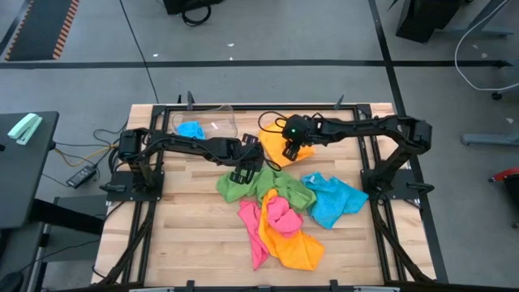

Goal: Fold microfiber towels
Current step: Fold the top orange microfiber towel

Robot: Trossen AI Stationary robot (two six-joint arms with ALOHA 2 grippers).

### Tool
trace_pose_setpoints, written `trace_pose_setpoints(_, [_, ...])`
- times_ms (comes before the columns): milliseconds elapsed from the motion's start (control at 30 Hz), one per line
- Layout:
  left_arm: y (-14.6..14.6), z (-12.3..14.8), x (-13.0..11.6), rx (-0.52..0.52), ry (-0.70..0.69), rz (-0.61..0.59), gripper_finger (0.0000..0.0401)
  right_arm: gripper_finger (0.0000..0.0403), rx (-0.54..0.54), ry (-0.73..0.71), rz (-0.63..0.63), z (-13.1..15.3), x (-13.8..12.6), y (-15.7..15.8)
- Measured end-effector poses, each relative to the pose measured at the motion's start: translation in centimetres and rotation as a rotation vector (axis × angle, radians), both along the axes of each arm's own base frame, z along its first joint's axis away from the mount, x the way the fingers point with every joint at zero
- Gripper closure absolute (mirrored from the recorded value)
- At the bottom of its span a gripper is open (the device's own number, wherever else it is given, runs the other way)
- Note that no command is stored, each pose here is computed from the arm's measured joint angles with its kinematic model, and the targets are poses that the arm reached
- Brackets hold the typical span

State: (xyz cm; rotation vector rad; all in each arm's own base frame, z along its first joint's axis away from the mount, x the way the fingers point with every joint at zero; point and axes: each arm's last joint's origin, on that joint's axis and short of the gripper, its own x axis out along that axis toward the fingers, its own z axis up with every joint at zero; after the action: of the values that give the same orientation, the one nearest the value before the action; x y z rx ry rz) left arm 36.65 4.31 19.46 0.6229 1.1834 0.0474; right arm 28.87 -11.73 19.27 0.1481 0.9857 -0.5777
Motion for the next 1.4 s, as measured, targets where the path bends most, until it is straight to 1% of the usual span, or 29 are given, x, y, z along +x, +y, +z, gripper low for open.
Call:
trace_pose_setpoints(67, [0.0, 0.0, 0.0, 0.0, 0.0, 0.0, 0.0381, 0.0224, -0.019, 0.038, 0.03, 0.0, -0.4, -0.5])
trace_pose_setpoints(133, [0.0, 0.0, 0.0, 0.0, 0.0, -0.001, 0.0384, 0.0224, -0.06, 0.094, 0.083, -0.1, -0.8, -1.0])
trace_pose_setpoints(267, [0.0, 0.0, 0.0, 0.002, 0.002, -0.005, 0.0386, 0.0224, -0.191, 0.285, 0.205, -0.2, -1.8, -2.2])
trace_pose_setpoints(367, [0.0, 0.0, 0.0, 0.002, 0.002, -0.005, 0.0381, 0.0224, -0.251, 0.404, 0.332, -0.4, -2.6, -3.1])
trace_pose_setpoints(500, [0.0, 0.0, 0.0, 0.002, 0.002, -0.005, 0.0374, 0.0222, -0.312, 0.543, 0.522, -1.4, -3.8, -4.1])
trace_pose_setpoints(633, [0.0, 0.0, 0.0, 0.003, 0.002, -0.006, 0.0373, 0.0213, -0.359, 0.569, 0.577, -2.4, -4.4, -4.6])
trace_pose_setpoints(700, [0.0, 0.0, 0.0, 0.004, 0.001, -0.007, 0.0375, 0.0209, -0.377, 0.557, 0.57, -2.9, -4.6, -4.7])
trace_pose_setpoints(833, [0.0, 0.1, 0.2, 0.014, -0.014, -0.024, 0.0383, 0.0208, -0.452, 0.528, 0.543, -3.3, -4.5, -4.9])
trace_pose_setpoints(933, [0.0, 0.2, 0.4, 0.018, -0.032, -0.028, 0.0384, 0.0208, -0.503, 0.507, 0.571, -3.6, -4.5, -4.9])
trace_pose_setpoints(1000, [0.0, 0.2, 0.4, 0.019, -0.036, -0.029, 0.0382, 0.0213, -0.518, 0.484, 0.614, -3.9, -4.4, -4.8])
trace_pose_setpoints(1067, [0.0, 0.2, 0.4, 0.019, -0.037, -0.029, 0.0378, 0.0224, -0.541, 0.464, 0.65, -4.0, -4.4, -4.7])
trace_pose_setpoints(1167, [0.0, 0.2, 0.4, 0.019, -0.037, -0.029, 0.0374, 0.0257, -0.583, 0.451, 0.668, -3.9, -4.2, -4.8])
trace_pose_setpoints(1233, [0.0, 0.2, 0.4, 0.019, -0.037, -0.029, 0.0372, 0.0291, -0.583, 0.437, 0.684, -3.9, -4.2, -4.9])
trace_pose_setpoints(1400, [0.0, 0.2, 0.4, 0.019, -0.038, -0.029, 0.0376, 0.0384, -0.548, 0.35, 0.744, -3.9, -4.3, -5.2])
